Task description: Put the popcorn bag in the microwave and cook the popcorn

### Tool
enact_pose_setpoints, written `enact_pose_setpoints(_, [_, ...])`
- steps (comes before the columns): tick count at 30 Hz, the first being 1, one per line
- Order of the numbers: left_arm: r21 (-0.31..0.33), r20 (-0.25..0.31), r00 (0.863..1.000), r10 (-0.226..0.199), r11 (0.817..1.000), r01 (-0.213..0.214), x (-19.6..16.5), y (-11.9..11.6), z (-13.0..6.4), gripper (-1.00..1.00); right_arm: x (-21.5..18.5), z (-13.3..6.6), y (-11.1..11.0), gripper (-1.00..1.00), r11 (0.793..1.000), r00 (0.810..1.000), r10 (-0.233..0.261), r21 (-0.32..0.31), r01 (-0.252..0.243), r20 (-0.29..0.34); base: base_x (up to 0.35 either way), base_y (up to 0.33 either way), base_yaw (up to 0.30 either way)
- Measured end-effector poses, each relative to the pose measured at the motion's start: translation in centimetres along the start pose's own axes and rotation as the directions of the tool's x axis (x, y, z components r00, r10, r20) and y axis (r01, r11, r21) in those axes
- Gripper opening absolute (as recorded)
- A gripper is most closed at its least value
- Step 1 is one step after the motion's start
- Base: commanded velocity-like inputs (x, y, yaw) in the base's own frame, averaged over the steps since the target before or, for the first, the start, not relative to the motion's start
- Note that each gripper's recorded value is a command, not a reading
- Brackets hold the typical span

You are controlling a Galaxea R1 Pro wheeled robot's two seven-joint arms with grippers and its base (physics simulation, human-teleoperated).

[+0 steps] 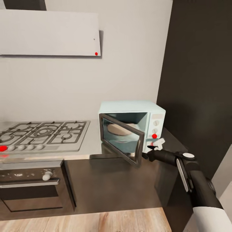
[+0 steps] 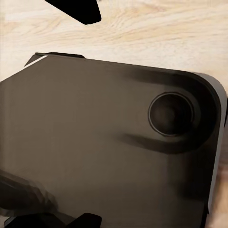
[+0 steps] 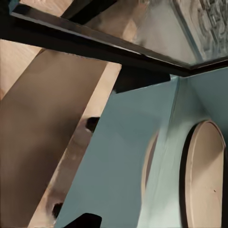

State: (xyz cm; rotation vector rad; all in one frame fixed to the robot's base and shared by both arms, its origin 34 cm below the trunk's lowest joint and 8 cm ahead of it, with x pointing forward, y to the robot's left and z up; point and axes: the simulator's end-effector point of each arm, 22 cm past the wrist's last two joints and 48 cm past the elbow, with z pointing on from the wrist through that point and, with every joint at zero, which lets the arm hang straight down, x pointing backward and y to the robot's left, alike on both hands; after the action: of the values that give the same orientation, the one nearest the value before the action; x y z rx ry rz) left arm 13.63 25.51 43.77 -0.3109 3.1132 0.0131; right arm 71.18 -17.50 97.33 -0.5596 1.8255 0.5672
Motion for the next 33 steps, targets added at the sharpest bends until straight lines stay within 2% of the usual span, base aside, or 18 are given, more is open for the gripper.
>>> enact_pose_setpoints(16, [-0.001,0.0,1.0,0.0,1.0,0.0,0.0,0.1,0.0,1.0,-0.1,0.1,0.4,1.0,1.0,1.0,0.006,-0.014,-0.006,0.004,-0.215,0.218,0.0])
enact_pose_setpoints(22, [-0.001,0.001,1.0,0.0,1.0,0.0,0.0,0.1,0.0,1.0,0.0,0.2,0.4,1.0,1.0,1.0,0.012,-0.011,-0.012,0.002,-0.013,0.027,0.0])
enact_pose_setpoints(26, [-0.001,0.001,1.0,0.0,1.0,0.0,0.0,0.1,0.0,1.0,-0.2,0.7,1.1,1.0,1.0,1.0,0.022,-0.023,-0.021,0.012,0.0,0.0,0.0])
enact_pose_setpoints(33, [-0.001,0.001,1.0,0.0,1.0,0.0,0.0,0.1,0.0,1.0,-0.7,2.0,1.7,1.0,0.999,0.999,0.039,0.012,-0.039,0.036,0.0,0.0,0.0])
